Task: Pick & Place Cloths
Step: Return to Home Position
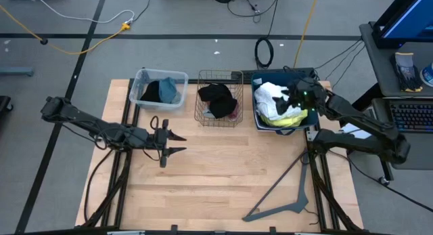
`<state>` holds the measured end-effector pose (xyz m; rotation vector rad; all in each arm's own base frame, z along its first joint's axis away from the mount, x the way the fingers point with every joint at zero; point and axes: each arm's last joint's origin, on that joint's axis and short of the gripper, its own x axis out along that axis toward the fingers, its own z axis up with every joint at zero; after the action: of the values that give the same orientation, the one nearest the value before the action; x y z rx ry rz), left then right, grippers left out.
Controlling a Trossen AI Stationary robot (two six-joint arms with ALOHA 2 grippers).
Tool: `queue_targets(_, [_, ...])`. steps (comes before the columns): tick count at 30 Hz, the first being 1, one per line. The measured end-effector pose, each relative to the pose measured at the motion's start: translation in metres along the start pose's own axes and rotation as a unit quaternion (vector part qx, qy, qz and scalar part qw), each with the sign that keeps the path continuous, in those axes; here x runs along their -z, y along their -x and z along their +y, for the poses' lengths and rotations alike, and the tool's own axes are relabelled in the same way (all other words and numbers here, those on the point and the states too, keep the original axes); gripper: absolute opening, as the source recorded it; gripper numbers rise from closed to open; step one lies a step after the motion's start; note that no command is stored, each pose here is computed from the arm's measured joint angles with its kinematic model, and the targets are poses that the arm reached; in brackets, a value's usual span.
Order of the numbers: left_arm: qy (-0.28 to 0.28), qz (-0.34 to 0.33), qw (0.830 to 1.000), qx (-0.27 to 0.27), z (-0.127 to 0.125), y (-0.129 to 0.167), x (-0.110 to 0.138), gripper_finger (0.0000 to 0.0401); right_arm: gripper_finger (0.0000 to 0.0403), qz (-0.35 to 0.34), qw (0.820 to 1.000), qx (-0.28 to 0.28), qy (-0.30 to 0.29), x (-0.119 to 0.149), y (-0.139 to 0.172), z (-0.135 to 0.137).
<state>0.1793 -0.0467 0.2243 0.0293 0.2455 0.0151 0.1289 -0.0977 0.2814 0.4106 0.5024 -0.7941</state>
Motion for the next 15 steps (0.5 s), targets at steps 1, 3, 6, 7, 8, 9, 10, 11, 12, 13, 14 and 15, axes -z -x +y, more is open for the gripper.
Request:
queue_targets(1, [-0.001, 0.001, 1.000, -0.001, 0.000, 0.000, 0.003, 0.0156, 0.0259, 0.001, 1.000, -0.018, 0.012, 0.001, 0.002, 0.004])
queue_targets(3, [0.002, -0.002, 1.000, -0.001, 0.001, 0.001, 0.011, 0.0156, 0.0233, 0.000, 0.998, -0.046, 0.033, 0.003, 0.006, 0.011])
queue_targets(6, [0.008, -0.016, 1.000, -0.002, 0.004, 0.006, 0.021, 0.0156, 0.0182, -0.002, 0.995, -0.079, 0.062, 0.006, 0.011, 0.021])
queue_targets(7, [0.011, -0.025, 1.000, -0.003, 0.005, 0.009, 0.023, 0.0156, 0.0163, -0.005, 0.994, -0.089, 0.070, 0.007, 0.013, 0.024])
queue_targets(8, [0.016, -0.034, 0.999, -0.003, 0.006, 0.012, 0.025, 0.0156, 0.0143, -0.009, 0.992, -0.100, 0.076, 0.007, 0.015, 0.028])
queue_targets(9, [0.018, -0.042, 0.999, -0.003, 0.007, 0.015, 0.026, 0.0156, 0.0124, -0.015, 0.990, -0.112, 0.082, 0.007, 0.017, 0.031])
queue_targets(10, [0.018, -0.050, 0.999, -0.004, 0.008, 0.019, 0.026, 0.0156, 0.0104, -0.022, 0.988, -0.124, 0.089, 0.007, 0.019, 0.034])
queue_targets(11, [0.018, -0.060, 0.998, -0.005, 0.009, 0.022, 0.026, 0.0156, 0.0083, -0.029, 0.985, -0.136, 0.098, 0.008, 0.022, 0.038])
queue_targets(12, [0.016, -0.070, 0.997, -0.006, 0.011, 0.026, 0.026, 0.0156, 0.0063, -0.036, 0.983, -0.148, 0.105, 0.008, 0.024, 0.041])
queue_targets(13, [0.016, -0.079, 0.997, -0.009, 0.013, 0.029, 0.027, 0.0156, 0.0044, -0.046, 0.979, -0.161, 0.112, 0.007, 0.026, 0.044])
queue_targets(14, [0.018, -0.088, 0.996, -0.012, 0.015, 0.032, 0.027, 0.0156, 0.0024, -0.063, 0.975, -0.177, 0.120, 0.007, 0.028, 0.048])
queue_targets(15, [0.021, -0.095, 0.995, -0.018, 0.017, 0.035, 0.027, 0.0156, 0.0013, -0.077, 0.970, -0.191, 0.128, 0.008, 0.029, 0.051])
